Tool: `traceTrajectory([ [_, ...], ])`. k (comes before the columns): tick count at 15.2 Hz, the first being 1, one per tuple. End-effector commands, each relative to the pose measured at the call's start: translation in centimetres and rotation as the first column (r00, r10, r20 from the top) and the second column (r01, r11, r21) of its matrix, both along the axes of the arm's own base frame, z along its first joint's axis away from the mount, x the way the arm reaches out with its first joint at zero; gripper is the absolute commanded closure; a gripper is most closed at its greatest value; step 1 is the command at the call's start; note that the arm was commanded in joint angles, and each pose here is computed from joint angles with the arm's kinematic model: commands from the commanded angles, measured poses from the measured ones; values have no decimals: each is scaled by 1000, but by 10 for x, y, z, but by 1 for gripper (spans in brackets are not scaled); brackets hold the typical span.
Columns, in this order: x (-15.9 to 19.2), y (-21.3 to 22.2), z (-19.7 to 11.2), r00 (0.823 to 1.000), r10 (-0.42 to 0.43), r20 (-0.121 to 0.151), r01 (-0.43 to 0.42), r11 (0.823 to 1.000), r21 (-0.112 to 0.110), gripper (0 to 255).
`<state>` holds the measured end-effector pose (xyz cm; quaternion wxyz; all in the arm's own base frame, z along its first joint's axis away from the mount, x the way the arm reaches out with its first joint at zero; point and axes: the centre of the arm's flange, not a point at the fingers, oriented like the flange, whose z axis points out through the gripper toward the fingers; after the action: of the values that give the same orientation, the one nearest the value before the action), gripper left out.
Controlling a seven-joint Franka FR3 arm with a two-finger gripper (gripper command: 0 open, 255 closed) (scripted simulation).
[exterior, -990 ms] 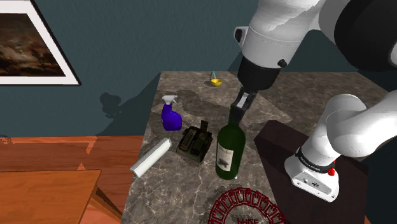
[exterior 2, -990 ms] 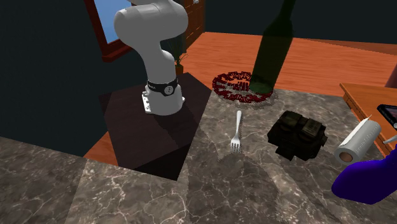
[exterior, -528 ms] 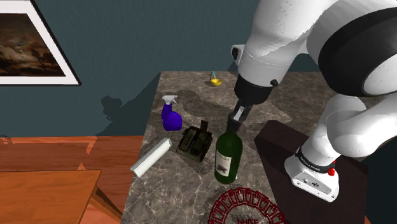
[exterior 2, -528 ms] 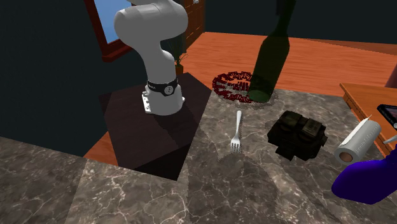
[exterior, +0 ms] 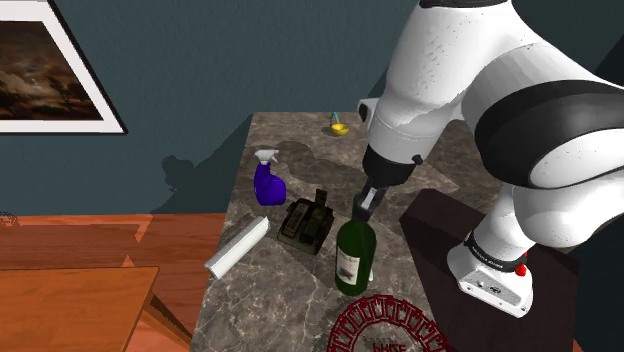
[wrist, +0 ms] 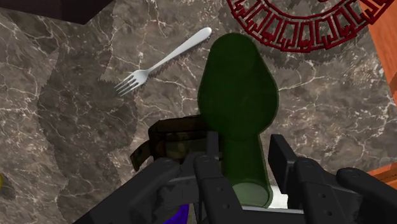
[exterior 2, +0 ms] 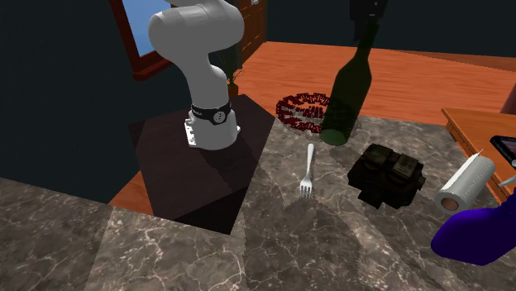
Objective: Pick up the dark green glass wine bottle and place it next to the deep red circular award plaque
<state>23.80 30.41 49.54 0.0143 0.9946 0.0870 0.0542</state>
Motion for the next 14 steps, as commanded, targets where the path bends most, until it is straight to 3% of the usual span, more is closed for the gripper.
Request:
traceTrajectory([
  [1, -1, 0, -10, 1000, 0, 1, 0, 1000, 1, 255],
  [4, -1, 0, -26, 1000, 0, 1, 0, 1000, 1, 255],
  [12, -1, 0, -26, 1000, 0, 1, 0, 1000, 1, 255],
  [13, -1, 0, -26, 1000, 0, 1, 0, 1000, 1, 0],
  [14, -1, 0, -26, 1000, 0, 1, 0, 1000, 1, 0],
])
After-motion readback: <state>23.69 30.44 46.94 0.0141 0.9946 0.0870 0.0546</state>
